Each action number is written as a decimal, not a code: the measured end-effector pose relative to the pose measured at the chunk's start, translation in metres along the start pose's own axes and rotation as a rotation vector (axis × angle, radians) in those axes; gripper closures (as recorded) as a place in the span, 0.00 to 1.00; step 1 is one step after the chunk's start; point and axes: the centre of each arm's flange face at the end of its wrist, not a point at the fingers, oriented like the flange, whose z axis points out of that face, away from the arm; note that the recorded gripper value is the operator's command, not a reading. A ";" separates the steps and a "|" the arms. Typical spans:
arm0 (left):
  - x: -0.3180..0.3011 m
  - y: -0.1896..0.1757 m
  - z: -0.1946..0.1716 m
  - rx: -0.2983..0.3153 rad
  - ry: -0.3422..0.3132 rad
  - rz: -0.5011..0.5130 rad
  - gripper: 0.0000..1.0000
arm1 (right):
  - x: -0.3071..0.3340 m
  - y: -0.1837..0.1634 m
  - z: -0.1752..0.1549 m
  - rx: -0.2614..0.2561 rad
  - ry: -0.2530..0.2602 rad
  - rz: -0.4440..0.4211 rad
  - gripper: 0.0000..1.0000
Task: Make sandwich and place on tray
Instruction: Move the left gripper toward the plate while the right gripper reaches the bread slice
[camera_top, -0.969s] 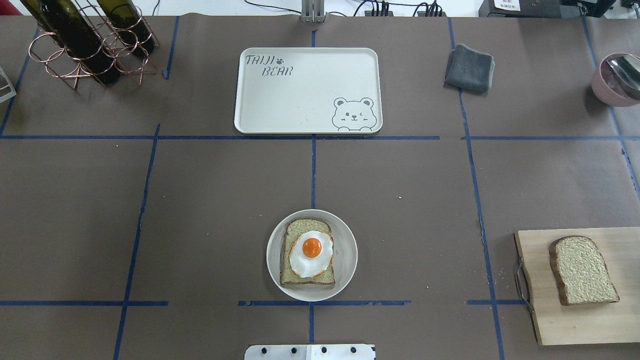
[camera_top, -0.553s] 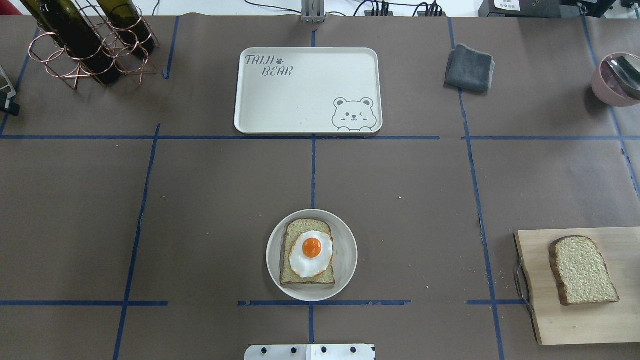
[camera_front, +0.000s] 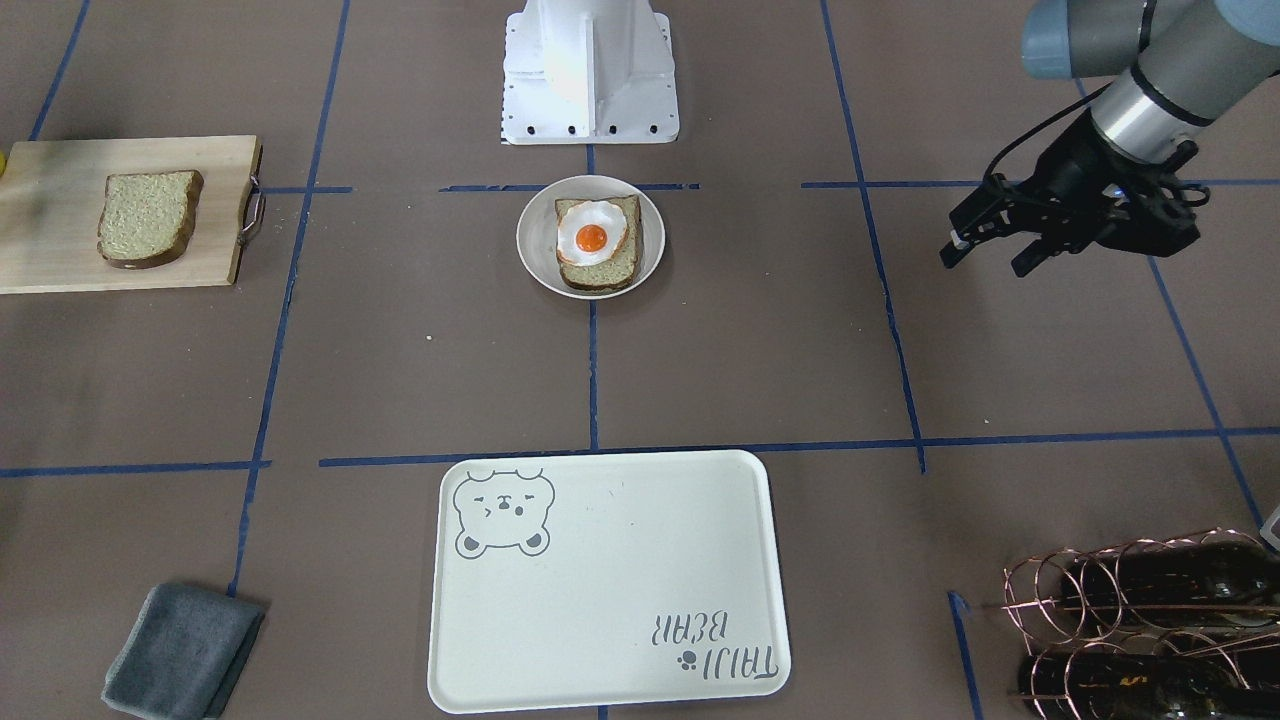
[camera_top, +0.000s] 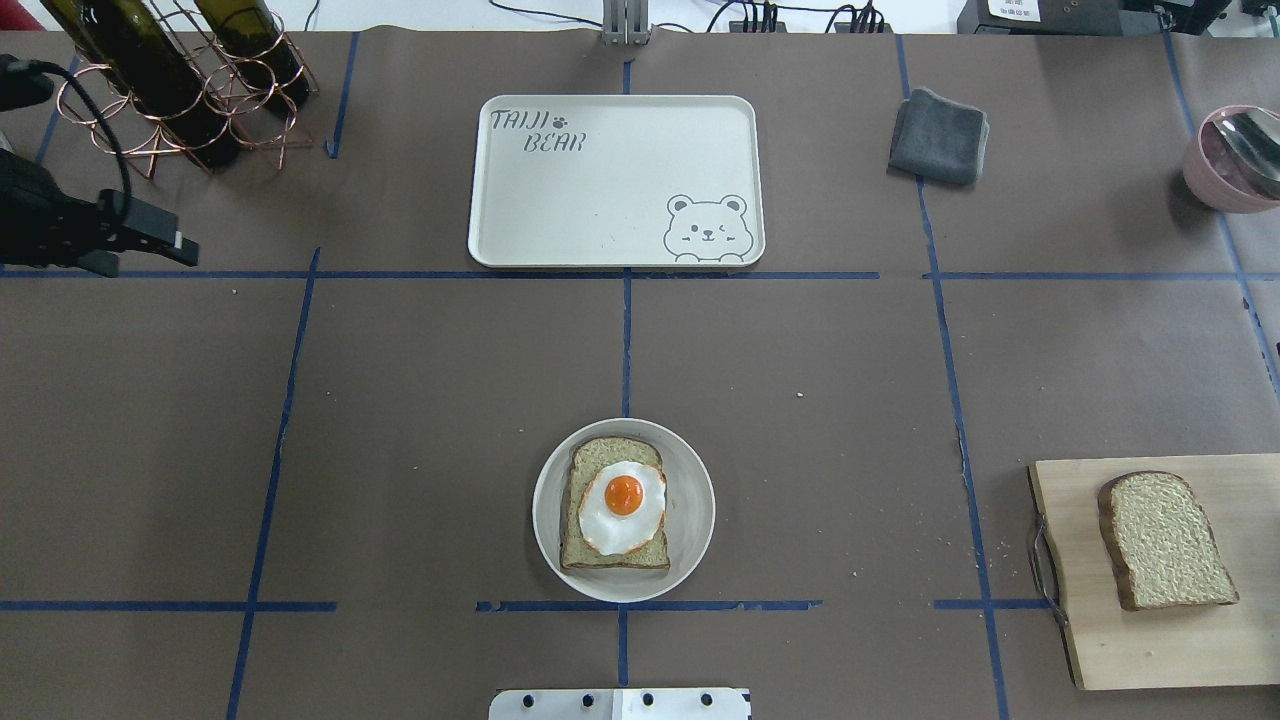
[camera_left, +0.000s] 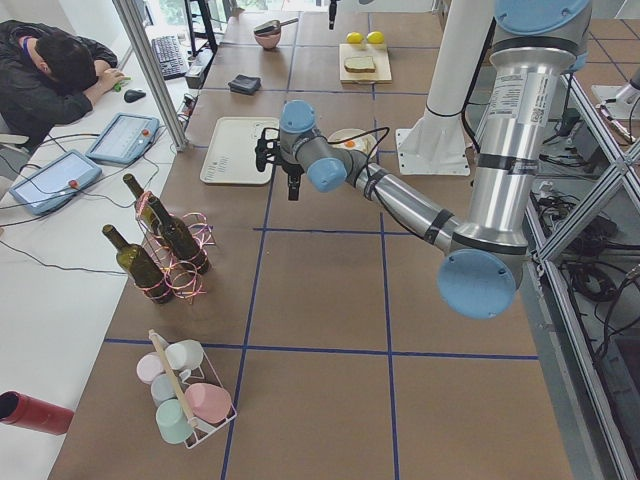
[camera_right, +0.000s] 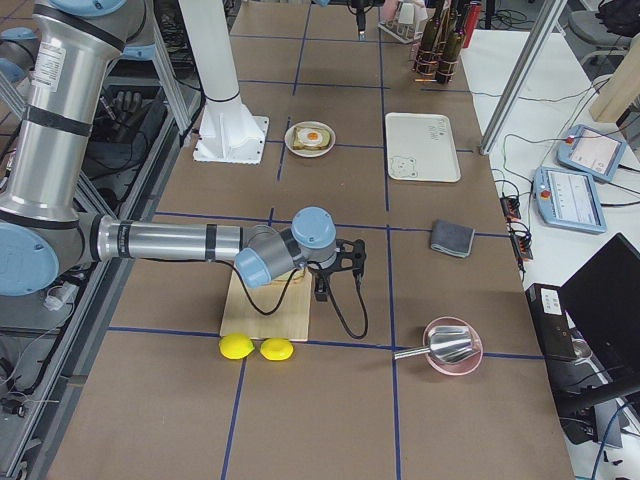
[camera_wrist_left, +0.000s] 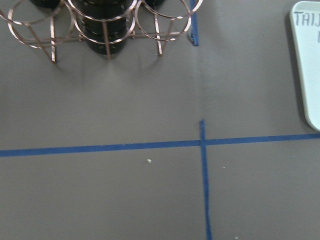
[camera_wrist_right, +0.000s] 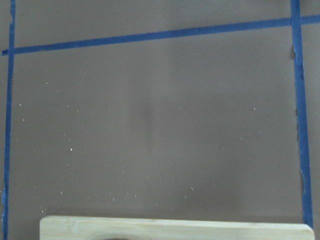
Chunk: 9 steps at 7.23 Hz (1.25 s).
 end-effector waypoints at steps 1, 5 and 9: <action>0.033 0.012 0.016 -0.013 0.020 -0.044 0.00 | -0.004 0.027 0.016 0.001 0.003 0.004 0.06; 0.103 0.041 0.046 -0.040 0.064 -0.141 0.00 | -0.025 0.098 0.075 -0.001 0.069 -0.033 0.20; 0.109 0.043 0.048 -0.042 0.067 -0.147 0.00 | -0.032 0.117 0.092 -0.044 0.080 -0.071 0.49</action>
